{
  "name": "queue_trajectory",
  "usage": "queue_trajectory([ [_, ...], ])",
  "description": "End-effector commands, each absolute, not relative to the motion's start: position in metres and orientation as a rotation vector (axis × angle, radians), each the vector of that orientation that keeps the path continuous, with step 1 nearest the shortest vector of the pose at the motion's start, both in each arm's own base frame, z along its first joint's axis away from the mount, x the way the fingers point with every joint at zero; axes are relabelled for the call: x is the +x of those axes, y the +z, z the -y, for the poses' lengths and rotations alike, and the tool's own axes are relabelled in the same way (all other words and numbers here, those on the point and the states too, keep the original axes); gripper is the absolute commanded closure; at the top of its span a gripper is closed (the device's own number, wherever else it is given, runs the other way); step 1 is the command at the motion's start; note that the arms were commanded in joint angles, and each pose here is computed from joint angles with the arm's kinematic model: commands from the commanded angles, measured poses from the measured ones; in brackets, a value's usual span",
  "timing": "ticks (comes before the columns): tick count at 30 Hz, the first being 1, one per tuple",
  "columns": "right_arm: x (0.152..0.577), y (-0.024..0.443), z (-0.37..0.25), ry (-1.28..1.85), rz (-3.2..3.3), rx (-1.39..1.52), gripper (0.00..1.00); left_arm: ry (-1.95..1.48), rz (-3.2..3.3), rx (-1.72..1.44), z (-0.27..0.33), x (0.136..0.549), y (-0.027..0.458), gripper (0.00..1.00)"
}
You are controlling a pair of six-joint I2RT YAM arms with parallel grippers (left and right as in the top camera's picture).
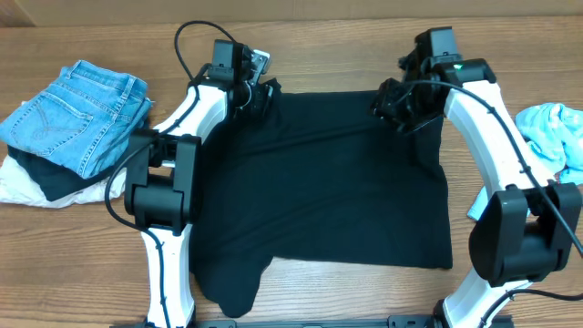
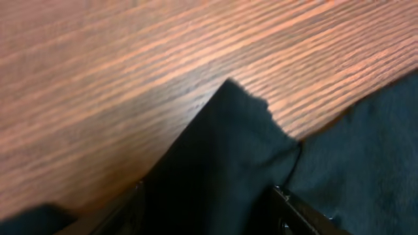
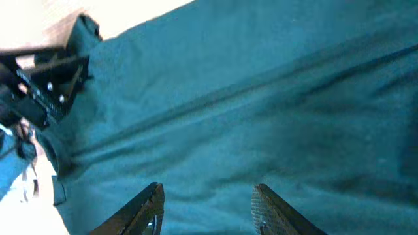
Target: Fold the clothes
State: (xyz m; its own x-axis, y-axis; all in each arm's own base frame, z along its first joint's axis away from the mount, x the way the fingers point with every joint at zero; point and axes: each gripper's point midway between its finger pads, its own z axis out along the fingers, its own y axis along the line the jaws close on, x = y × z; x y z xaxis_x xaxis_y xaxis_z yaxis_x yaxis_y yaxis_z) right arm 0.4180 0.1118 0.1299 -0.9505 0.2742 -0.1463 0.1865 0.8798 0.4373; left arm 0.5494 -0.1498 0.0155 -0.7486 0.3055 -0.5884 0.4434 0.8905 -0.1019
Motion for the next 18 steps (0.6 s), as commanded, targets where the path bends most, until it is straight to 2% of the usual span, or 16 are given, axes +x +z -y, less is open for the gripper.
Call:
queue_trajectory([
  [1,0.414,0.128,-0.116,0.612,-2.864,0.314,0.52,-0.284,-2.447,0.634,0.164,0.551,0.001,0.38],
  [6,0.412,0.126,-0.115,0.592,-2.875,0.319,0.52,-0.249,-2.457,0.637,0.164,0.554,-0.02,0.51],
  [8,0.411,0.124,-0.11,0.55,-2.88,0.328,0.53,-0.25,-2.479,0.639,0.162,0.55,-0.03,0.59],
  [9,0.411,0.124,-0.108,0.536,-2.881,0.331,0.52,-0.244,-2.487,0.638,0.161,0.55,-0.033,0.71],
  [10,0.411,0.123,-0.108,0.531,-2.882,0.332,0.52,-0.223,-2.49,0.632,0.159,0.551,-0.034,0.91],
  [11,0.411,0.121,-0.107,0.525,-2.884,0.334,0.5,-0.197,-2.49,0.614,0.155,0.554,-0.033,0.96],
  [16,0.421,0.097,-0.094,0.414,-2.849,0.349,0.5,-0.156,-2.398,0.456,0.147,0.591,0.037,0.96],
  [18,0.429,0.079,-0.09,0.384,-2.826,0.356,0.71,-0.157,-2.353,0.433,0.146,0.603,0.067,0.96],
])
